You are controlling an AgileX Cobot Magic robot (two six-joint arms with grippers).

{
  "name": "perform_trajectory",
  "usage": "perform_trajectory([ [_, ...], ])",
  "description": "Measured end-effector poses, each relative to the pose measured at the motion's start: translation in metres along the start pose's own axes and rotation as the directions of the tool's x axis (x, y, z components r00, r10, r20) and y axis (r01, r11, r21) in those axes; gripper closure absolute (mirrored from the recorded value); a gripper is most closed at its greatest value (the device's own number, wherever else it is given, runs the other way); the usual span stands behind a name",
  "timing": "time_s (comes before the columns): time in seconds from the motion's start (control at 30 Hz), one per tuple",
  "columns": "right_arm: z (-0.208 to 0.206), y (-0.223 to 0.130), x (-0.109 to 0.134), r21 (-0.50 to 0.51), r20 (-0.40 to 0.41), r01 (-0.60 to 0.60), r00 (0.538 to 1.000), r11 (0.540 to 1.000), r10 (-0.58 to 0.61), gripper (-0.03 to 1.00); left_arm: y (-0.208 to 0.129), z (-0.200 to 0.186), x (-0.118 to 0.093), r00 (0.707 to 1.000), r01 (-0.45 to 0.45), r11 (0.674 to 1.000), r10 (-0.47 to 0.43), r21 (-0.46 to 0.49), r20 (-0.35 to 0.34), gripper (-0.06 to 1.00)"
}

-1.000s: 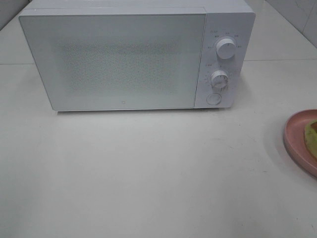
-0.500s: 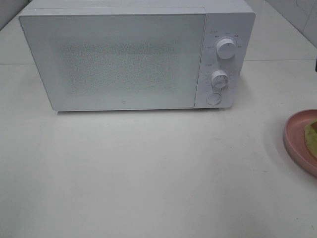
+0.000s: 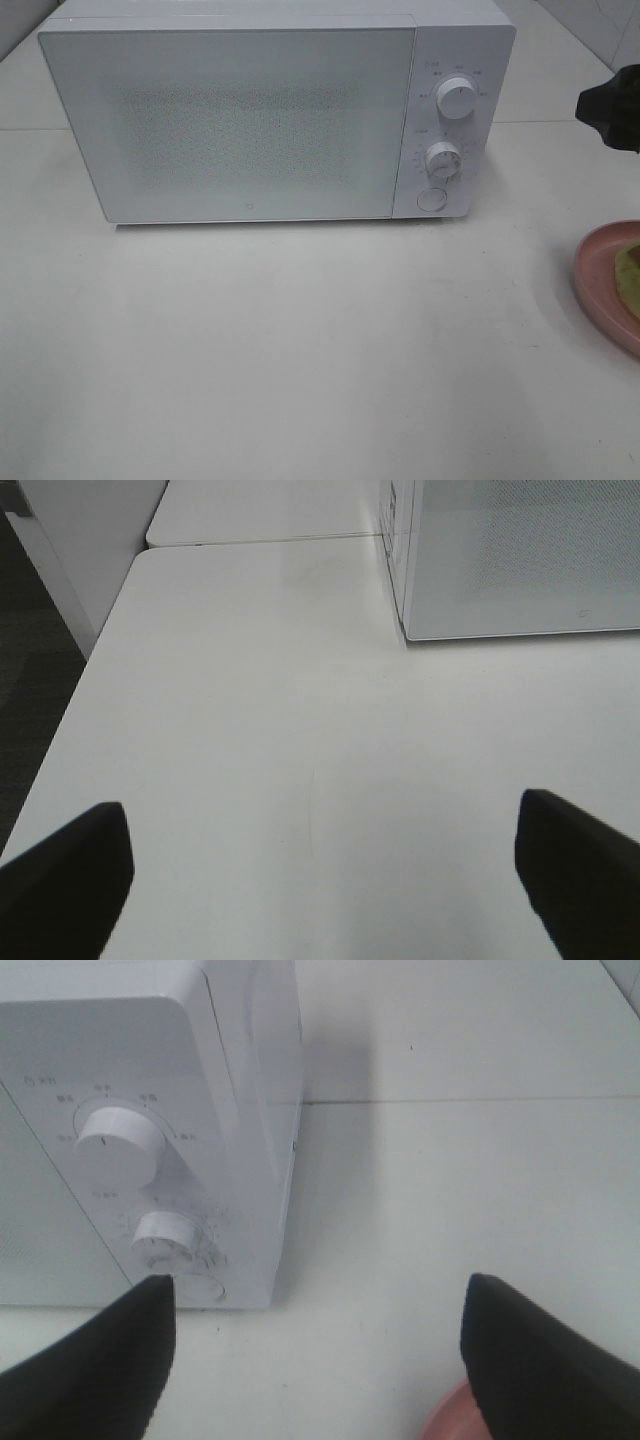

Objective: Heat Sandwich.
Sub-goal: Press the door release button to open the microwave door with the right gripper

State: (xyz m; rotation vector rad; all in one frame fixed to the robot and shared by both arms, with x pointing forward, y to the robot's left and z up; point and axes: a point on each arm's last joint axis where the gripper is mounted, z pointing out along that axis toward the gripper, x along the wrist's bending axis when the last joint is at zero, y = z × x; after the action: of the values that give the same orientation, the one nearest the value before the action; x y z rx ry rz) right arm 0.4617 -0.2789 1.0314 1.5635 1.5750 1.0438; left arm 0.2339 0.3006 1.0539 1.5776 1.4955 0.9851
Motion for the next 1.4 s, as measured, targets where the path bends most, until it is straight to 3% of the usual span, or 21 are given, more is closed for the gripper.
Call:
perform_trajectory([
  [0.4,0.029,-0.022,0.001,-0.137,-0.02,-0.01,1.0,0.99,0.007,0.2,0.0,0.0,0.0,1.0,0.0,1.0,0.0,0.0,0.0,-0.03],
  [0.5,0.034,-0.037,0.012,-0.158,-0.025,0.04,0.999,0.987,-0.044,0.2,0.0,0.0,0.0,1.0,0.0,1.0,0.0,0.0,0.0,-0.03],
  [0.9,0.039,-0.07,0.051,-0.214,-0.024,0.048,0.998,0.976,-0.054,0.2,0.0,0.0,0.0,1.0,-0.001,1.0,0.001,0.0,-0.001,-0.03],
  [1.4,0.047,-0.108,0.087,-0.177,0.004,0.085,0.996,0.981,-0.086,0.2,0.0,0.0,0.0,1.0,-0.001,1.0,0.001,0.0,-0.001,-0.03],
])
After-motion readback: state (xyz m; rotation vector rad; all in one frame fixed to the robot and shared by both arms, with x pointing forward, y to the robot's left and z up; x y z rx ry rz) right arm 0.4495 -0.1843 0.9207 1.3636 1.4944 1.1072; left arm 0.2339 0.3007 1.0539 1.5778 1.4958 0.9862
